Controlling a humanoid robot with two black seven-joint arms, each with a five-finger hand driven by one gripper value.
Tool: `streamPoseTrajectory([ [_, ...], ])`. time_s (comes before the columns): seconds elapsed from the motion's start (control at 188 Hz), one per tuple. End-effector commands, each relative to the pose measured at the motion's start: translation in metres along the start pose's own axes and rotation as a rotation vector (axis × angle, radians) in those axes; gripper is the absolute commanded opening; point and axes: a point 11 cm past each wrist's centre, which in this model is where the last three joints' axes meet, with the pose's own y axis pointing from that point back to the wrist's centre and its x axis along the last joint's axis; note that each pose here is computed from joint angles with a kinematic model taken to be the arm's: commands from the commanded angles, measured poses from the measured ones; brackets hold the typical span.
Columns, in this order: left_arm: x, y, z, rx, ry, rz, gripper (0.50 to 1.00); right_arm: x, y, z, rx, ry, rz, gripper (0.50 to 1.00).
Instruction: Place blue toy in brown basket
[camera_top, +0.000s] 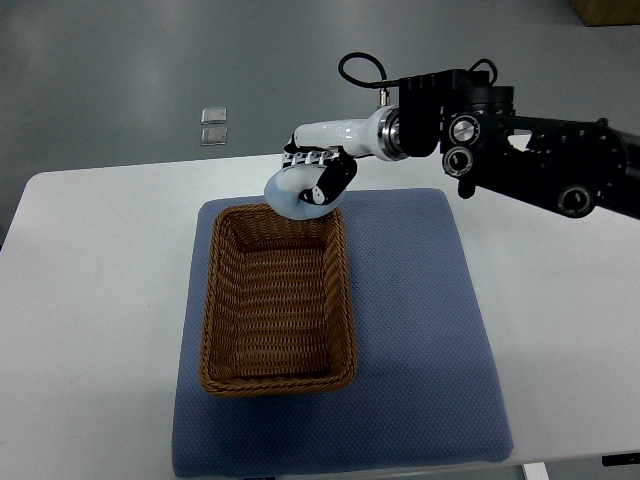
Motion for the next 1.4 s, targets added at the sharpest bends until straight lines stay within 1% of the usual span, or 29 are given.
streamPoseTrajectory([
  [0.0,0.0,0.0,0.0,0.0,0.0,0.0,1.0,-0.012,-0.014,-0.016,0.03,-0.009,-0.014,0.556],
  [0.155,0.0,0.0,0.0,0.0,0.0,0.0,1.0,-0.039,-0.033,-0.029,0.055,-0.039,-0.059,0.558],
  [0.352,0.0,0.0,0.0,0.0,0.0,0.0,1.0,-0.065,-0.048,-0.019,0.033,-0.089,-0.099,0.56],
  [0.491,0.0,0.0,0.0,0.0,0.0,0.0,1.0,-0.073,-0.051,-0.013,0.021,-0.098,-0.099,0.564],
  [0.613,0.0,0.0,0.0,0.0,0.0,0.0,1.0,-0.078,-0.052,-0.008,0.011,-0.104,-0.101,0.578],
  [0.709,0.0,0.0,0.0,0.0,0.0,0.0,1.0,-0.083,-0.054,-0.005,0.007,-0.12,-0.097,0.621],
  [0.715,0.0,0.0,0.0,0.0,0.0,0.001,1.0,-0.082,-0.054,-0.005,0.007,-0.12,-0.096,0.633],
  [0.731,0.0,0.0,0.0,0.0,0.0,0.0,1.0,-0.083,-0.054,-0.005,0.006,-0.122,-0.095,0.643],
  [0.736,0.0,0.0,0.0,0.0,0.0,0.0,1.0,-0.083,-0.054,-0.005,0.006,-0.123,-0.094,0.654],
  [0.747,0.0,0.0,0.0,0.0,0.0,0.0,1.0,-0.083,-0.054,-0.005,0.006,-0.123,-0.094,0.654],
  [0.795,0.0,0.0,0.0,0.0,0.0,0.0,1.0,-0.082,-0.054,-0.006,0.012,-0.124,-0.088,0.682],
  [0.832,0.0,0.0,0.0,0.0,0.0,0.0,1.0,-0.082,-0.054,-0.006,0.016,-0.125,-0.088,0.69],
  [0.875,0.0,0.0,0.0,0.0,0.0,0.0,1.0,-0.083,-0.054,-0.007,0.019,-0.125,-0.089,0.715],
  [0.971,0.0,0.0,0.0,0.0,0.0,0.0,1.0,-0.084,-0.055,-0.007,0.02,-0.128,-0.089,0.725],
  [1.125,0.0,0.0,0.0,0.0,0.0,0.0,1.0,-0.085,-0.055,-0.005,0.018,-0.132,-0.09,0.756],
  [1.147,0.0,0.0,0.0,0.0,0.0,0.0,1.0,-0.085,-0.055,-0.005,0.018,-0.133,-0.087,0.77],
  [1.152,0.0,0.0,0.0,0.0,0.0,0.0,1.0,-0.085,-0.055,-0.006,0.02,-0.133,-0.088,0.782],
  [1.157,0.0,0.0,0.0,0.0,0.0,0.0,1.0,-0.085,-0.055,-0.006,0.02,-0.133,-0.088,0.782],
  [1.163,0.0,0.0,0.0,0.0,0.0,0.0,1.0,-0.085,-0.055,-0.006,0.02,-0.133,-0.088,0.795],
  [1.179,0.0,0.0,0.0,0.0,0.0,0.0,1.0,-0.084,-0.054,-0.005,0.018,-0.133,-0.087,0.805],
  [1.184,0.0,0.0,0.0,0.0,0.0,0.0,1.0,-0.083,-0.054,-0.006,0.019,-0.133,-0.085,0.815],
  [1.237,0.0,0.0,0.0,0.0,0.0,0.0,1.0,-0.082,-0.054,-0.005,0.018,-0.134,-0.082,0.854],
  [1.333,0.0,0.0,0.0,0.0,0.0,0.0,1.0,-0.079,-0.052,-0.004,0.019,-0.132,-0.079,0.87],
  [1.36,0.0,0.0,0.0,0.0,0.0,0.0,1.0,-0.077,-0.051,-0.003,0.021,-0.135,-0.075,0.901],
  [1.392,0.0,0.0,0.0,0.0,0.0,0.0,1.0,-0.075,-0.051,-0.003,0.024,-0.135,-0.075,0.905],
])
